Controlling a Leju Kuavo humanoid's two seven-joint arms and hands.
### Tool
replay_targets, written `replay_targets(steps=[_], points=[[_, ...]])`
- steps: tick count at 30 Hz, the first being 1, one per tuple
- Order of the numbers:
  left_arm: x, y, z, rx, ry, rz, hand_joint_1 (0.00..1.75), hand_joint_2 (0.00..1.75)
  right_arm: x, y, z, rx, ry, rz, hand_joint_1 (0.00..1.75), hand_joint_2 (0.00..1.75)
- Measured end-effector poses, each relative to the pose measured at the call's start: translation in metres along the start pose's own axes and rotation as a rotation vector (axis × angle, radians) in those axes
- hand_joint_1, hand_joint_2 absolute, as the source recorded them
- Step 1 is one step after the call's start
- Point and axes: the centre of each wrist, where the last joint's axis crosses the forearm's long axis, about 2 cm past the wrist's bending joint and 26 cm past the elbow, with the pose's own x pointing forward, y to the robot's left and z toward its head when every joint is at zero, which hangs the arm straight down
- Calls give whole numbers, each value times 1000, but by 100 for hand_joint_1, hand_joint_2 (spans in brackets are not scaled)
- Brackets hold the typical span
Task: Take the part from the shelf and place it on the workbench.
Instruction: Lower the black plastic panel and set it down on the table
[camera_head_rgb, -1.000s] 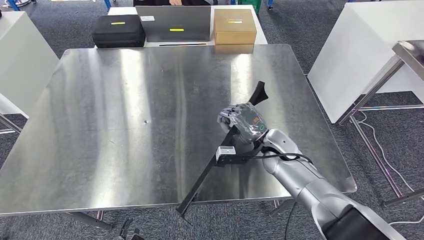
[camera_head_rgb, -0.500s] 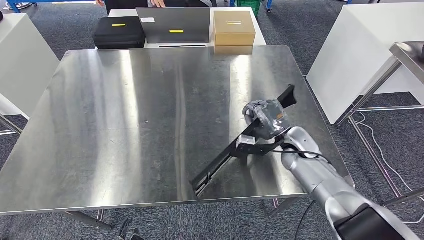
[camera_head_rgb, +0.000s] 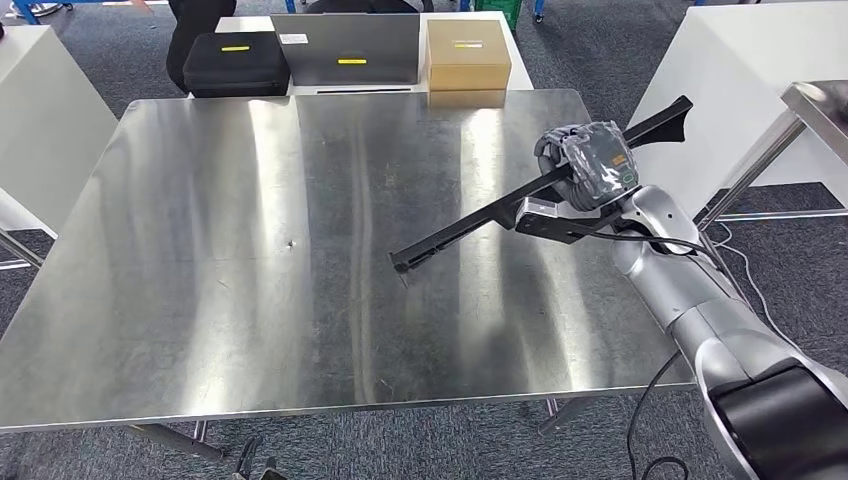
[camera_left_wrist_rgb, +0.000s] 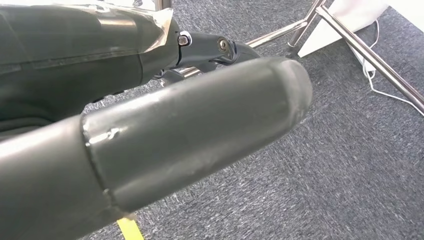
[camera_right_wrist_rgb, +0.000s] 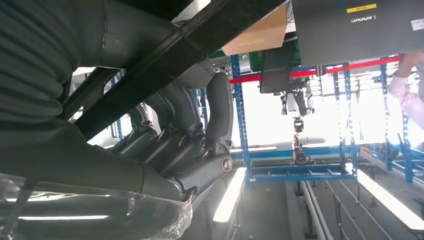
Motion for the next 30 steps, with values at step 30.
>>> replay_targets(steps=[30], points=[[-43,23,37,32,98,-45,0,0,44,-20,-73,-5,-93,84,152,175]])
